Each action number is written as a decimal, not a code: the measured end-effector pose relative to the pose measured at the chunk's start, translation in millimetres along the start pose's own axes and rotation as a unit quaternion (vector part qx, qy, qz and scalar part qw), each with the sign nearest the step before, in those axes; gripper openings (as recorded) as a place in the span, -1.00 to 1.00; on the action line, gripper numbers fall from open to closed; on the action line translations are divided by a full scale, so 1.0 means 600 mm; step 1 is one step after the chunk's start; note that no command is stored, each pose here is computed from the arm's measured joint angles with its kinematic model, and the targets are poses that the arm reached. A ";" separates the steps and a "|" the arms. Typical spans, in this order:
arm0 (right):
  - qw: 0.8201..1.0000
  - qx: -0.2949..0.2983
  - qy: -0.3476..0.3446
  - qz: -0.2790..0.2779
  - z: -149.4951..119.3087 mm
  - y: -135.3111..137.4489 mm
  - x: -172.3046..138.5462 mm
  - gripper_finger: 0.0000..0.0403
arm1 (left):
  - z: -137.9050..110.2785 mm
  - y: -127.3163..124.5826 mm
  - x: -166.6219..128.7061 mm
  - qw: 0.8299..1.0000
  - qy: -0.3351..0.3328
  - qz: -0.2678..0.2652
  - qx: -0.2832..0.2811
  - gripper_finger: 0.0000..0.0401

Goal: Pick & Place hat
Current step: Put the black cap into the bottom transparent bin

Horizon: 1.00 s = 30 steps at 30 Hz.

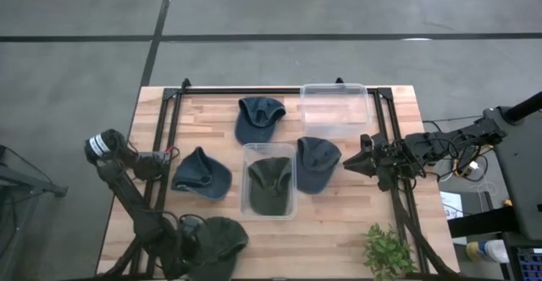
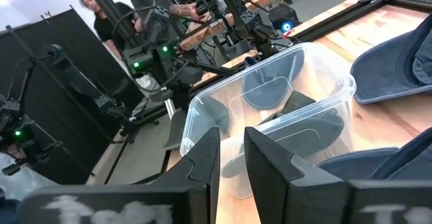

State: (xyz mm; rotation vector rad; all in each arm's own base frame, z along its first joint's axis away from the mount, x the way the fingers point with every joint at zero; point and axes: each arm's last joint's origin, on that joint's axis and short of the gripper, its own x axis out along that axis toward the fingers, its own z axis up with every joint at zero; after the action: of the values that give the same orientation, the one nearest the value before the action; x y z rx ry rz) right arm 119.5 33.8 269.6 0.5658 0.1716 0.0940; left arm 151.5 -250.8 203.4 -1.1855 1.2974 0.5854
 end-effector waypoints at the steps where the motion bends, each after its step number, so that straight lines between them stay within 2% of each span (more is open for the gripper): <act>1: 1.000 0.003 0.000 0.000 0.000 0.000 0.000 -0.69 | -0.002 0.000 -0.012 1.000 0.002 0.001 0.003 -0.97; 13: 1.000 0.008 0.000 0.000 0.000 0.000 0.000 -0.69 | -0.004 -0.020 -0.236 0.998 0.008 -0.007 0.057 -0.97; 18: 1.000 0.006 0.000 -0.001 0.000 0.000 0.000 -0.69 | 0.001 -0.023 -0.322 0.998 0.008 0.004 0.060 -0.97; 22: 1.000 0.004 -0.001 -0.002 0.000 0.000 0.000 -0.69 | 0.005 -0.021 -0.346 0.997 -0.011 0.033 0.064 -0.97; 26: 1.000 0.004 -0.001 -0.002 0.000 0.000 0.000 -0.69 | 0.010 -0.023 -0.345 0.996 -0.046 0.016 0.078 -0.97; 28: 1.000 0.004 -0.001 -0.002 0.000 0.000 0.000 -0.69 | 0.015 -0.030 -0.343 0.989 -0.107 -0.026 0.100 -0.97; 30: 1.000 0.004 -0.001 -0.002 0.000 0.000 0.000 -0.69 | 0.019 -0.047 -0.344 0.964 -0.194 -0.107 0.148 -0.97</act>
State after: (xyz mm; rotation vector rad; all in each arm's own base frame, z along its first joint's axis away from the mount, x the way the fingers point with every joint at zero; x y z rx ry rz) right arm 119.6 33.6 269.5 0.5731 0.1714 0.0882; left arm 130.0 -194.8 403.2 -0.8927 0.8729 0.4212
